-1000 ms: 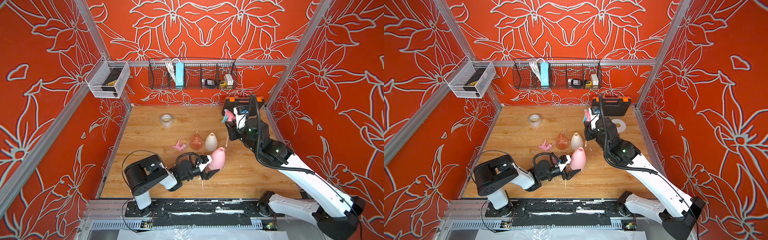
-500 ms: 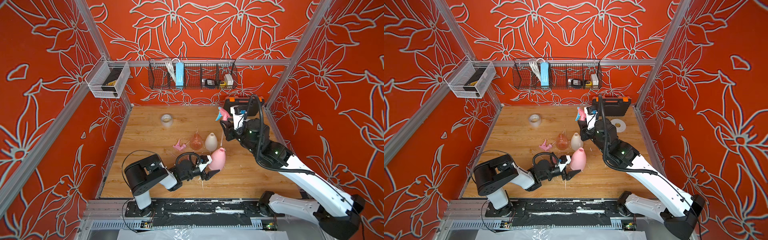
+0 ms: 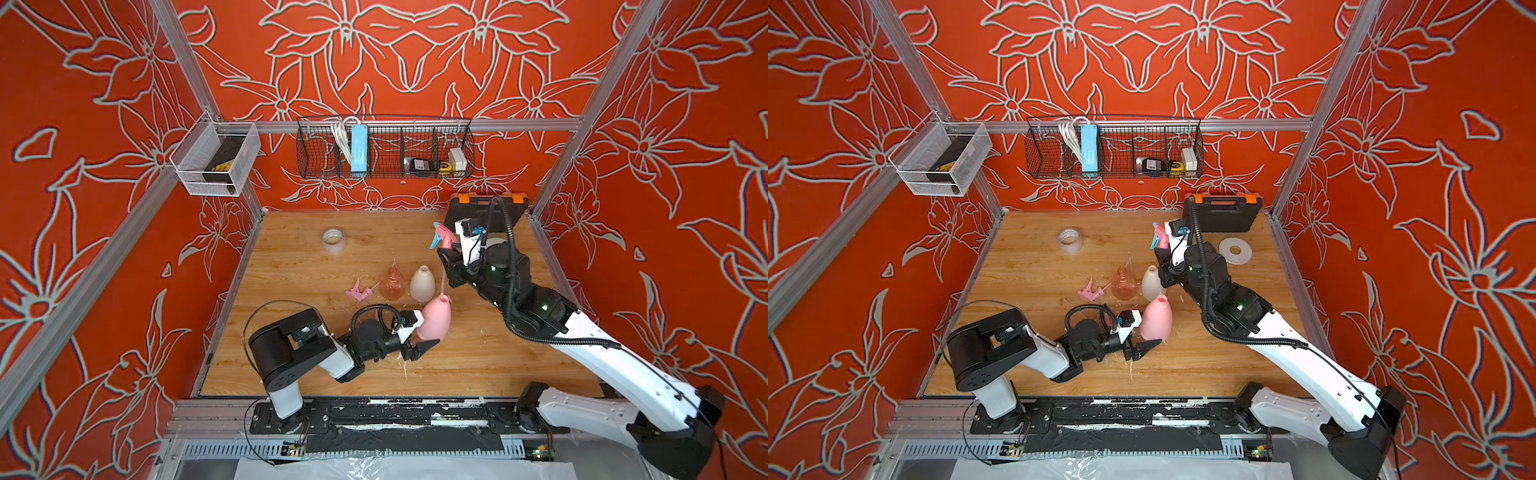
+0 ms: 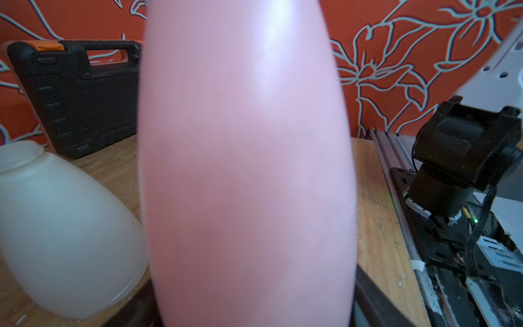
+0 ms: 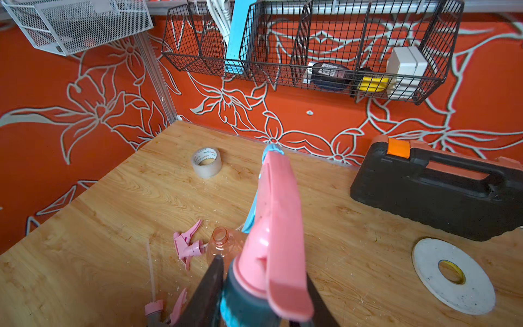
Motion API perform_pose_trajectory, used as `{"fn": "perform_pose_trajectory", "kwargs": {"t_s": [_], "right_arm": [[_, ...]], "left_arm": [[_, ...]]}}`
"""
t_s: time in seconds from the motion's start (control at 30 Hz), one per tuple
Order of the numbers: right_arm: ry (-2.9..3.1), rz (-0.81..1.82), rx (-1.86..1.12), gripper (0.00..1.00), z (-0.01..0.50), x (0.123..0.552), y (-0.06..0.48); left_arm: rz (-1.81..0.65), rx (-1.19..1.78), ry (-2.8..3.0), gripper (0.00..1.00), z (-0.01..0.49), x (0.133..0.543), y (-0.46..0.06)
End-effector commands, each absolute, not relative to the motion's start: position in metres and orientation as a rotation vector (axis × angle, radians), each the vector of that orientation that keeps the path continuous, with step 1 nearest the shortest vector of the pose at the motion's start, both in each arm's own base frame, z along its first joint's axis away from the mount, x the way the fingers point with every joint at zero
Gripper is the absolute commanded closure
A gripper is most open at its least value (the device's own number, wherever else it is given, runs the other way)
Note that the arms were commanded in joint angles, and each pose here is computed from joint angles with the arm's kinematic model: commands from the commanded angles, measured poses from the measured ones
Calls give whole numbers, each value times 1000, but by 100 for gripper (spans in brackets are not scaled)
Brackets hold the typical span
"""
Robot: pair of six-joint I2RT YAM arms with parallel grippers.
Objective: Attach spray nozzles to spray bottles
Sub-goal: Insert the spray nozzle into the spray bottle.
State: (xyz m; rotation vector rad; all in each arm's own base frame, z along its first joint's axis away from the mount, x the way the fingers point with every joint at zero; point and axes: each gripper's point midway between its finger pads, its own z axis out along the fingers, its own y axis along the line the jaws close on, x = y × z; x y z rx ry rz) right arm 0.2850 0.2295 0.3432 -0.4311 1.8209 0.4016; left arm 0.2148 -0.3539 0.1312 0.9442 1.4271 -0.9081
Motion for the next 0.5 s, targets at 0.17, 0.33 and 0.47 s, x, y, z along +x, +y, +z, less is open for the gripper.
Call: {"fn": "perform_pose_trajectory", "kwargs": {"t_s": [0.17, 0.33, 0.47], "right_arm": [[1781, 440, -453, 74, 344, 277, 232], [1774, 484, -490, 73, 340, 271, 239], [1756, 515, -523, 73, 348, 265, 244]], "left_arm": [[-936, 908, 1363, 49, 153, 216, -353], [-969, 880, 1363, 49, 163, 220, -352], [-994, 865, 1375, 50, 175, 232, -357]]}}
